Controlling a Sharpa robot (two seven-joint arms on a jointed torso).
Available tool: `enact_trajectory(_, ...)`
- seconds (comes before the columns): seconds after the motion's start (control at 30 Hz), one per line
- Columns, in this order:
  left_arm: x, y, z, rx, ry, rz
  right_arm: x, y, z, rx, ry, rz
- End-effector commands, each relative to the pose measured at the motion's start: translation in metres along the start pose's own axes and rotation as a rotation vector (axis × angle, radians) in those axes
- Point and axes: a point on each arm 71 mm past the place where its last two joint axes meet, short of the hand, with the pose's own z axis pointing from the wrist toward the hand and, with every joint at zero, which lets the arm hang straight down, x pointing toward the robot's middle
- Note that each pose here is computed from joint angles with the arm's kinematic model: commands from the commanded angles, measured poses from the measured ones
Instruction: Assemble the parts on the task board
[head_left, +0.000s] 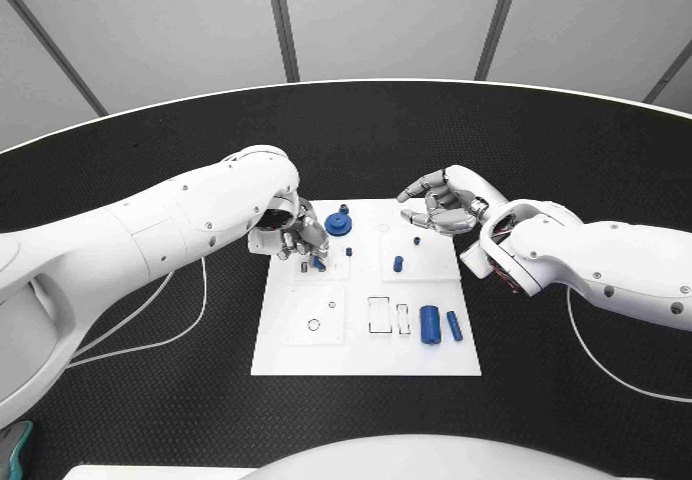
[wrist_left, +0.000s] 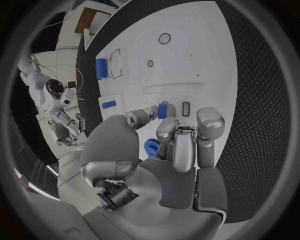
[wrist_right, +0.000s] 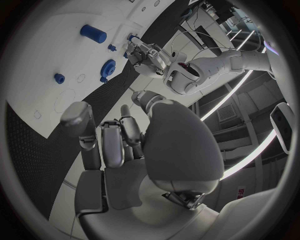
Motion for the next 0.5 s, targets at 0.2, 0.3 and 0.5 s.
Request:
enact_trajectory(0.2, 0.0006, 0.0043, 0.0003, -0.057, -0.008, 0.002, 0.0003, 0.0001, 0.0002, 0.000, 0.001, 0.000)
enact_trajectory(0.3, 0.0010, 0.0042, 0.0005, -0.057, -0.007, 0.003, 0.0004, 0.0001, 0.0004, -0.001, 0.001, 0.000)
enact_trajectory(0.5, 0.0020, 0.0044, 0.0010, -0.057, -0.005, 0.004, 0.0006, 0.0002, 0.0007, -0.001, 0.002, 0.000)
